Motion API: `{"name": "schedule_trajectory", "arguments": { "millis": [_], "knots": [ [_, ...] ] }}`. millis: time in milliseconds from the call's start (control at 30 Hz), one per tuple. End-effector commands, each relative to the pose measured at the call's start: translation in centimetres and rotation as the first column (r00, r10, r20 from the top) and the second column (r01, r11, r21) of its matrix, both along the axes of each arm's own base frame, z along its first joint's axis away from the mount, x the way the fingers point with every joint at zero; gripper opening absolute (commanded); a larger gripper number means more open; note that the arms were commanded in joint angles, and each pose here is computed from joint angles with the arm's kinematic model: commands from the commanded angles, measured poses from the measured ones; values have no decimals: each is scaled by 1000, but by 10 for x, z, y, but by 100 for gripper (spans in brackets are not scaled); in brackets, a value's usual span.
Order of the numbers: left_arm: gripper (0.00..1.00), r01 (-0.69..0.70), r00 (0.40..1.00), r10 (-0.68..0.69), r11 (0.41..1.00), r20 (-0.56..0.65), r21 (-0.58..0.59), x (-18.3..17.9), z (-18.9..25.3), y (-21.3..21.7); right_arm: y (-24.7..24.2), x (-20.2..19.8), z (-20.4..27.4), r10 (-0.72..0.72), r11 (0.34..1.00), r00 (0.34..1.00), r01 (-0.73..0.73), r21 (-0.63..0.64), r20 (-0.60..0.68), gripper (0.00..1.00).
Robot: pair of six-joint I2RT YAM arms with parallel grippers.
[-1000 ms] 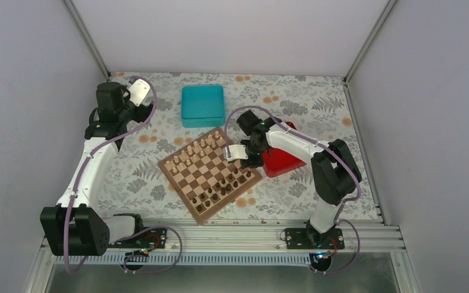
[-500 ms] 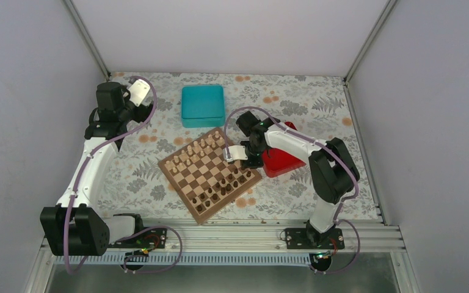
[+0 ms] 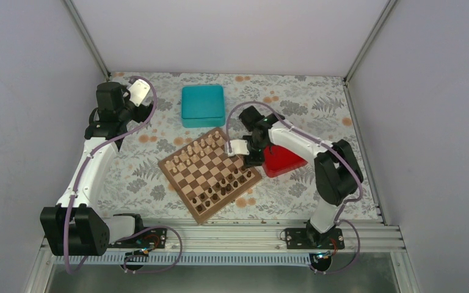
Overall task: Set up the chess pieces on the board
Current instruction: Place the chess piece on the chessboard, then reset both arms
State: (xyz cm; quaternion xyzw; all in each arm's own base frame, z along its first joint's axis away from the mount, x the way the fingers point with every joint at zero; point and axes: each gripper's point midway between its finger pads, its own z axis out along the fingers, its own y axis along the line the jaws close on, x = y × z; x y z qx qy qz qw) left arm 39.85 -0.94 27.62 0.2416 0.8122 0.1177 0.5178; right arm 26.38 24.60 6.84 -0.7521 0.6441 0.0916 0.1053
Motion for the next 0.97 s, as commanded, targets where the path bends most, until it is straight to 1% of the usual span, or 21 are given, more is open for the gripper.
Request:
{"name": "schedule_trajectory", "arguments": {
  "millis": [0, 33, 67, 100, 167, 267, 333, 433, 567, 733, 933],
  "knots": [
    [100, 4, 999, -4, 1000, 38, 5, 1, 12, 0, -3, 33, 69, -84, 991, 988, 69, 113, 133, 71],
    [100, 2, 999, -2, 1000, 38, 4, 1, 12, 0, -6, 42, 86, -114, 986, 980, 92, 142, 161, 81],
    [100, 2, 999, -2, 1000, 40, 2, 2, 13, 0, -10, 51, 105, -151, 977, 969, 117, 177, 194, 96],
    [100, 1, 999, -1, 1000, 44, 0, 2, 15, 0, -14, 63, 122, -194, 966, 956, 148, 210, 221, 99],
    [100, 1, 999, 0, 1000, 47, -4, 4, 17, 0, -23, 86, 152, -293, 935, 919, 218, 281, 263, 100],
    [100, 1, 999, 0, 1000, 46, -12, 6, 17, -1, -35, 111, 188, -406, 878, 864, 278, 391, 298, 100],
    [100, -1, 999, 2, 1000, 48, -14, 6, 18, -1, -41, 124, 200, -471, 841, 820, 306, 447, 324, 100],
    [100, -6, 998, 7, 1000, 55, -14, 4, 19, 0, -50, 139, 202, -560, 789, 755, 360, 498, 342, 100],
    [100, -13, 998, 14, 1000, 63, -19, 1, 21, 1, -58, 147, 184, -599, 767, 729, 404, 498, 331, 100],
    [100, -20, 998, 21, 1000, 64, -23, 0, 22, 2, -65, 160, 182, -635, 731, 704, 414, 543, 318, 100],
    [100, -24, 998, 26, 999, 65, -22, 0, 24, 3, -62, 156, 174, -615, 744, 729, 410, 528, 301, 100]
  ]
}}
